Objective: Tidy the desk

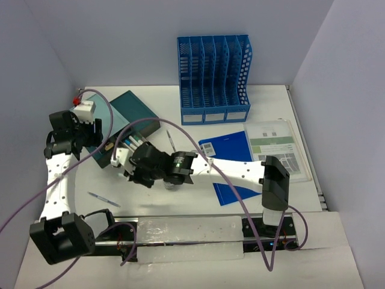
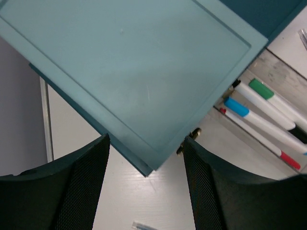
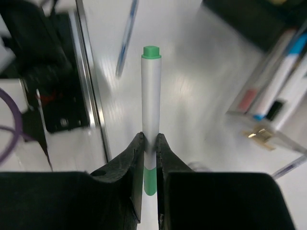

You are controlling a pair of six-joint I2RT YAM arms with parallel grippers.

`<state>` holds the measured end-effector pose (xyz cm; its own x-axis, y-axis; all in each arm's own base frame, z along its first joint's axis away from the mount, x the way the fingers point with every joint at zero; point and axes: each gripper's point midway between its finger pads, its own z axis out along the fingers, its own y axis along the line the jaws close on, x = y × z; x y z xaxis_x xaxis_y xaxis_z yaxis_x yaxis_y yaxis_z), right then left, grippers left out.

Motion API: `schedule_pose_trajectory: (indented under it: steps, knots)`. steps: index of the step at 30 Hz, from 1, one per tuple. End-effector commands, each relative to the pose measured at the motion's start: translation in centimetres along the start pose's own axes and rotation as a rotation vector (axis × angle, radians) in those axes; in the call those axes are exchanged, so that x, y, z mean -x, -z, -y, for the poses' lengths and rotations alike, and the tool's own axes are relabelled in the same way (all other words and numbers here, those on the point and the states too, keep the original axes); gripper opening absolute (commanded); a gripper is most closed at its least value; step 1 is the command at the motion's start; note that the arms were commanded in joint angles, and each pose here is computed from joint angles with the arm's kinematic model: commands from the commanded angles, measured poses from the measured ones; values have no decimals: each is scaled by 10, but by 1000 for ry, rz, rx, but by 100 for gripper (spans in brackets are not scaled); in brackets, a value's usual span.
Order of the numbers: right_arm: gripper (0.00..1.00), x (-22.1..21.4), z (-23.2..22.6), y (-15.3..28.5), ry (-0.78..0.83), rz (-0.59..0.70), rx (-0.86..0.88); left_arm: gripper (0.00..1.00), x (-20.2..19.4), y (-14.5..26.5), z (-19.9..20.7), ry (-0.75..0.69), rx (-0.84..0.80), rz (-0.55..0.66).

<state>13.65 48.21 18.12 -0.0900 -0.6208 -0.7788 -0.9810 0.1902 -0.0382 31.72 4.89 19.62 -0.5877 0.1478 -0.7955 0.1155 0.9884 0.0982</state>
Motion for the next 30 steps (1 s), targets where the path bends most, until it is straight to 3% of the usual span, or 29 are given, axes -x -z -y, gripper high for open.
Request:
schedule_pose_trajectory:
  steps: [1,5,11,17,25,30]
  knots:
    - [0,90,37,33,-18,231,-133,70,57,-9,-18,-5,36,147]
    - [0,119,101,34,-111,287,-274,69,71,-26,-34,-2,77,150]
    - [0,116,177,-3,-245,312,-244,69,78,-58,-53,-6,121,147]
    - [0,96,172,-36,-203,270,-153,69,74,-84,-64,11,147,135]
    - [0,49,162,-45,-232,160,-199,68,61,-99,-63,26,128,116]
    - [29,34,160,-41,-245,128,-229,68,55,-102,-61,24,120,103]
